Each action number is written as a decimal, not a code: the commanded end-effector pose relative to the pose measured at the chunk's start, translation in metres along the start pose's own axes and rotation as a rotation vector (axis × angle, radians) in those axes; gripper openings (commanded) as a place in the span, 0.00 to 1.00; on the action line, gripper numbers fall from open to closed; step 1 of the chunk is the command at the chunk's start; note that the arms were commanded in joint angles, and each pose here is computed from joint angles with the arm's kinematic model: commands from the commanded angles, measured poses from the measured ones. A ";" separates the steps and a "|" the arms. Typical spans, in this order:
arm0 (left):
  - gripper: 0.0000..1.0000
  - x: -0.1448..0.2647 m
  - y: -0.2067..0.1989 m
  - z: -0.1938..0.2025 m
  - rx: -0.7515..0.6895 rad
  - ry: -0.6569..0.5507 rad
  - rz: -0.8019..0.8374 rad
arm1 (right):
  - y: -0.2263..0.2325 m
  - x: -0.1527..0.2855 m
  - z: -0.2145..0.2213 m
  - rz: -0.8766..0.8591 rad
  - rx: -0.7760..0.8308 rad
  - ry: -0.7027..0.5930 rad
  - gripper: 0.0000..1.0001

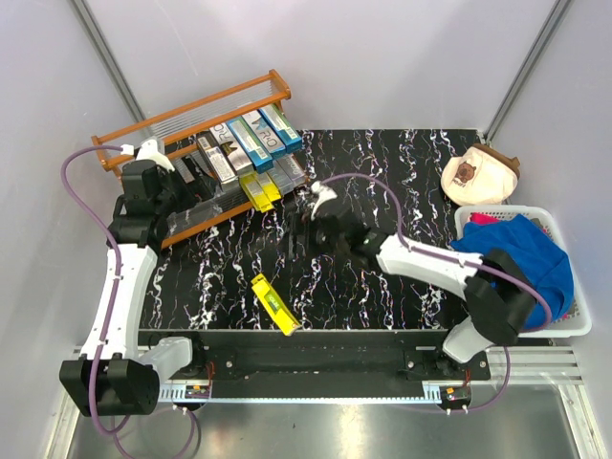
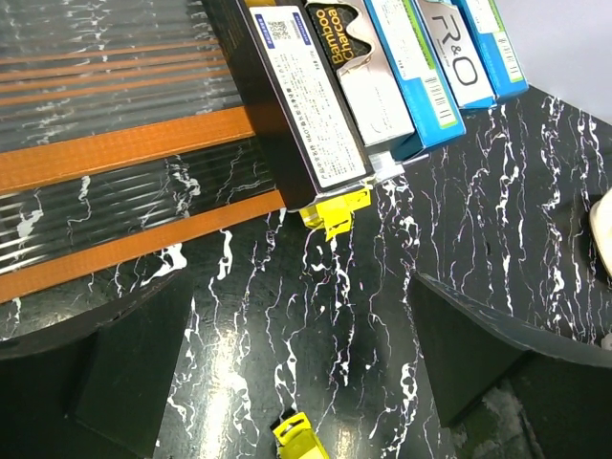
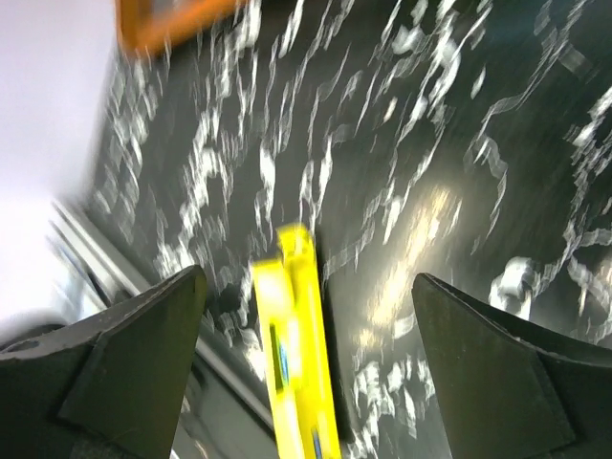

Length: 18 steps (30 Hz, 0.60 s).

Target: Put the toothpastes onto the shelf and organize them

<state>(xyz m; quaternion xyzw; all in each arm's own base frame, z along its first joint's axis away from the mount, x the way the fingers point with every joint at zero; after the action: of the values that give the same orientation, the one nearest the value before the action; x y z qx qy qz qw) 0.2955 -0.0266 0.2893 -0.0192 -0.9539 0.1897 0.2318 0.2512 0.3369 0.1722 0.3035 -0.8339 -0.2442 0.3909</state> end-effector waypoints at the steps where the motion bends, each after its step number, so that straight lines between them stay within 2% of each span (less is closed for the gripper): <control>1: 0.99 -0.005 -0.005 -0.001 0.011 -0.017 0.045 | -0.009 0.027 0.036 0.185 0.275 0.080 0.96; 9: 0.99 -0.005 -0.006 0.001 0.030 -0.011 0.048 | 0.027 0.044 0.112 0.174 0.596 0.225 0.95; 13: 0.99 -0.007 -0.004 0.002 0.030 -0.007 0.040 | 0.039 0.041 0.133 0.122 0.634 0.291 0.92; 18: 0.99 -0.009 -0.003 0.006 0.031 0.004 0.036 | 0.042 0.022 0.163 0.106 0.702 0.396 0.82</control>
<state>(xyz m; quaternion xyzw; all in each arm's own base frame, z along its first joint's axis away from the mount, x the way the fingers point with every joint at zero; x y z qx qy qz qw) 0.2959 -0.0300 0.2751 -0.0214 -0.9453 0.2069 0.2511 0.1030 0.3621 0.1239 0.3972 -0.8047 0.1039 0.4289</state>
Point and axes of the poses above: each gripper's point midway between its finger pads, its own x axis back along the fingers, its own y axis along the line the jaws close on, z = x × y, the point moved 5 cm from there along x, back along the fingers, and after that the axes turned 4 degrees about -x, right-handed, at the moved point
